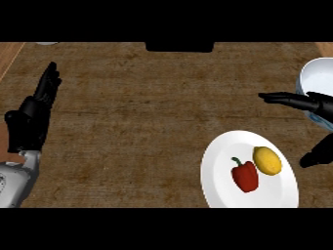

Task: Pick the bell pepper from the plate and place it in the bowl

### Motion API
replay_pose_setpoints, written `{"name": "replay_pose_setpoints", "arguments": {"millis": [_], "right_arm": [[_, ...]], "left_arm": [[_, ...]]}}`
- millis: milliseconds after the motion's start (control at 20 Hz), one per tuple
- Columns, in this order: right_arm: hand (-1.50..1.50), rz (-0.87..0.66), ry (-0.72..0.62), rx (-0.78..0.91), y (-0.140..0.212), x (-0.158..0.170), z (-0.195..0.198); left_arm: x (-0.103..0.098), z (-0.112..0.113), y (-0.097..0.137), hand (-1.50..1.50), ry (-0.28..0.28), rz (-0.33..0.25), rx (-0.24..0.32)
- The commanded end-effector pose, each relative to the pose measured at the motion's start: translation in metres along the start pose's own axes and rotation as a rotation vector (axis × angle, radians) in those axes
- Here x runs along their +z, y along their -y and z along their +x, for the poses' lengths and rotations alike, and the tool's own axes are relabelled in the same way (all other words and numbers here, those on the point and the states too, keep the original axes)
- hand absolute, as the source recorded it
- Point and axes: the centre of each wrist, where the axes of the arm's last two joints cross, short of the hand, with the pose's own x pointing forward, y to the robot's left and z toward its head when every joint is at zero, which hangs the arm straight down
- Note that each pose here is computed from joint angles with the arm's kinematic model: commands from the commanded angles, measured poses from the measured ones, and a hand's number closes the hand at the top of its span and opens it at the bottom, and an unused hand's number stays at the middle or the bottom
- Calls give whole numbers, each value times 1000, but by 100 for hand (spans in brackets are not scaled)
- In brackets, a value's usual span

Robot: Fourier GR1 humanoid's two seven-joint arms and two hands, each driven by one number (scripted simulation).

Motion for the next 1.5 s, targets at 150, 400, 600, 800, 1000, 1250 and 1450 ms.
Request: {"name": "replay_pose_setpoints", "arguments": {"millis": [150, 400, 600, 800, 1000, 1250, 1450], "right_arm": [[-150, 296, 31, 71, -11, -39, 3], [-150, 414, 19, 104, -32, -55, 18], [-150, 486, -18, 182, -51, -63, 19], [-150, 519, -113, 241, -64, -64, 6], [-150, 527, -151, 286, -84, -79, 7], [-150, 520, -153, 275, -92, -85, -3], [-150, 545, -156, 256, -116, -77, -16]], "left_arm": [[-5, 4, -1, 0, 2, 6, -14], [11, -6, -4, 0, -11, 23, 3], [5, -6, 5, 0, -12, 27, -5], [19, 1, 7, 0, 3, 26, -2], [16, -2, 0, 0, 2, 14, -4], [0, 8, 10, 0, -14, 35, -10], [-4, 5, -9, 0, -13, 36, -17]]}}
